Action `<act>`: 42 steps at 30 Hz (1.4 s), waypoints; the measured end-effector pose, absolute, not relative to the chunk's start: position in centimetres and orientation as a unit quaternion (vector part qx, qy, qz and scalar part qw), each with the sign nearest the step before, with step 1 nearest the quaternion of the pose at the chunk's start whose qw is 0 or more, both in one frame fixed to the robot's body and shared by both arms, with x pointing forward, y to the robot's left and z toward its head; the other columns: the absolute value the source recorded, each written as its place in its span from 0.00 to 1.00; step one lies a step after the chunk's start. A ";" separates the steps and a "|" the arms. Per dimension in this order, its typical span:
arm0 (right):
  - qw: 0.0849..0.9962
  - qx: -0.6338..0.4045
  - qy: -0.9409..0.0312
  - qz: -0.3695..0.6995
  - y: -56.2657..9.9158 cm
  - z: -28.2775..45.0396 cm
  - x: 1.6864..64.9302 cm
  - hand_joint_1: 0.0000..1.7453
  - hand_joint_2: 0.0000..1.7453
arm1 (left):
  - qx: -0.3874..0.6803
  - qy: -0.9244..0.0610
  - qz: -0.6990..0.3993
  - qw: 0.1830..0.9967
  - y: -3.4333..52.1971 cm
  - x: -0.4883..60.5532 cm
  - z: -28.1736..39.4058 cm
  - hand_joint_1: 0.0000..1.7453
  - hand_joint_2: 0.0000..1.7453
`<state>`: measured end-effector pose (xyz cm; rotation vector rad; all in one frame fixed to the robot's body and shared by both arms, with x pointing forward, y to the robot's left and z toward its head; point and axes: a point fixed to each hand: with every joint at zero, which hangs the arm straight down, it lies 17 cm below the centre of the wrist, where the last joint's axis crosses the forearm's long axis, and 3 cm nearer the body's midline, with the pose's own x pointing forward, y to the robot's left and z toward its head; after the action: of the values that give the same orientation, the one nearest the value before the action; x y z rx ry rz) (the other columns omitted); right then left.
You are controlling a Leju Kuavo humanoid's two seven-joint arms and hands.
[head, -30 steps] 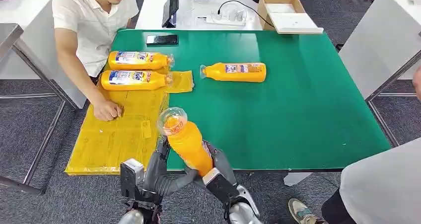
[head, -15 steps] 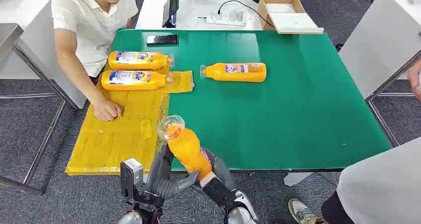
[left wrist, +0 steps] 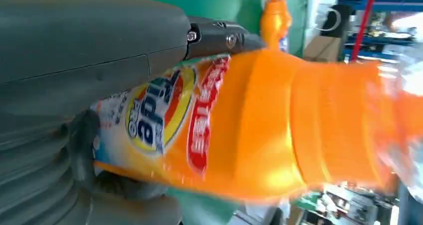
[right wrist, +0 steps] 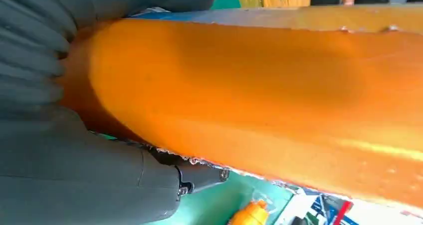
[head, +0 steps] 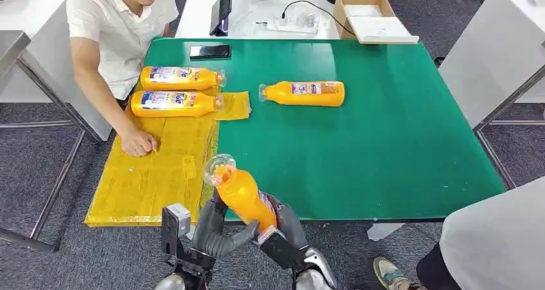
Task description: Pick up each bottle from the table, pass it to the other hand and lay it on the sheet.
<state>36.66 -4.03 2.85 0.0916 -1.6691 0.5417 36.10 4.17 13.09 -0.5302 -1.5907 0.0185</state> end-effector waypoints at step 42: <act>0.562 -0.019 -0.775 0.290 -0.6 5.5 36.1 0.00 0.00 | -0.241 -0.719 0.012 0.652 6.3 37.6 14.1 1.00 1.00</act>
<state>36.14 -0.57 5.45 -0.0446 -1.8245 0.6820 37.56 6.29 14.14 -0.5468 -1.6323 0.0280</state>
